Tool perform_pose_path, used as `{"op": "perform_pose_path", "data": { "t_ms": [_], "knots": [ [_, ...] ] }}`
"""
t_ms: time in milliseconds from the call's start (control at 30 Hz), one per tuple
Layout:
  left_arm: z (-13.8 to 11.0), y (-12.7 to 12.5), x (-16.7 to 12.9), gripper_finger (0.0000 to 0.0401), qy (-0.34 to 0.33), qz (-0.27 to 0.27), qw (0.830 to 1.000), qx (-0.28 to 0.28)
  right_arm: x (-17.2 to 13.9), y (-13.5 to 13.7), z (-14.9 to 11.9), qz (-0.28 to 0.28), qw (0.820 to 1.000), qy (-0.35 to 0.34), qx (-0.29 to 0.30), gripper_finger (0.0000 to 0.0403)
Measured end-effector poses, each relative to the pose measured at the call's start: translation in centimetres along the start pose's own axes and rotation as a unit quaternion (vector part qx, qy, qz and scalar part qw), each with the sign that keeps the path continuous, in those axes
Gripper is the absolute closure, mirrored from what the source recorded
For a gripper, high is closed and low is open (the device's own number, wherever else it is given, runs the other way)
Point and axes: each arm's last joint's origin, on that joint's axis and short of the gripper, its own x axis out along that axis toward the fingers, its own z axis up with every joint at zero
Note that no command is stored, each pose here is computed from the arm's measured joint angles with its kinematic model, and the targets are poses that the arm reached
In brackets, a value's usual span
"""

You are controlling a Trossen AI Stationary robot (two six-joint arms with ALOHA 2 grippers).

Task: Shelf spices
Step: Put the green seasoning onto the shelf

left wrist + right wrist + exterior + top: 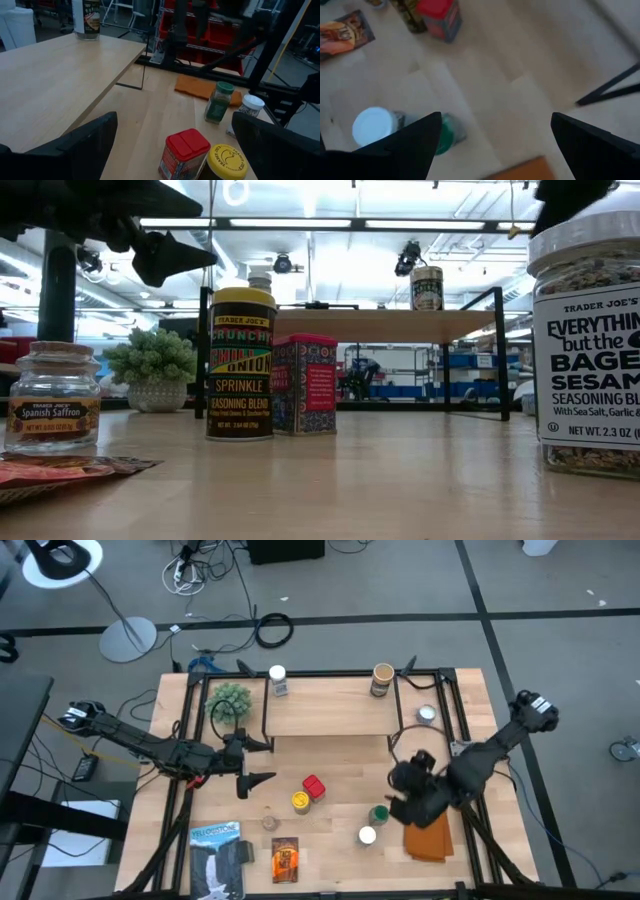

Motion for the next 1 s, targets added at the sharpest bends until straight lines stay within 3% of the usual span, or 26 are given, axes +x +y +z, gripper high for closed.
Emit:
{"op": "perform_pose_path", "data": {
  "t_ms": [400, 667, 1000],
  "knots": [
    [0.0, 0.0, 0.0, 0.0002, 0.000, 0.000, 1.000, 0.000, 0.7, 5.0, -5.2, 0.037, 0.998, 0.011, 0.049, 0.0030],
    [0.0, 0.0, 0.0, 0.0002, 0.001, 0.000, 1.000, 0.000, 3.1, 7.2, -8.5, 0.000, 0.999, 0.025, 0.028, 0.0030],
    [0.0, 0.0, 0.0, 0.0002, 0.001, 0.000, 1.000, 0.001, 6.1, 8.3, -10.4, -0.051, 0.997, 0.046, 0.028, 0.0039]
  ]
}}
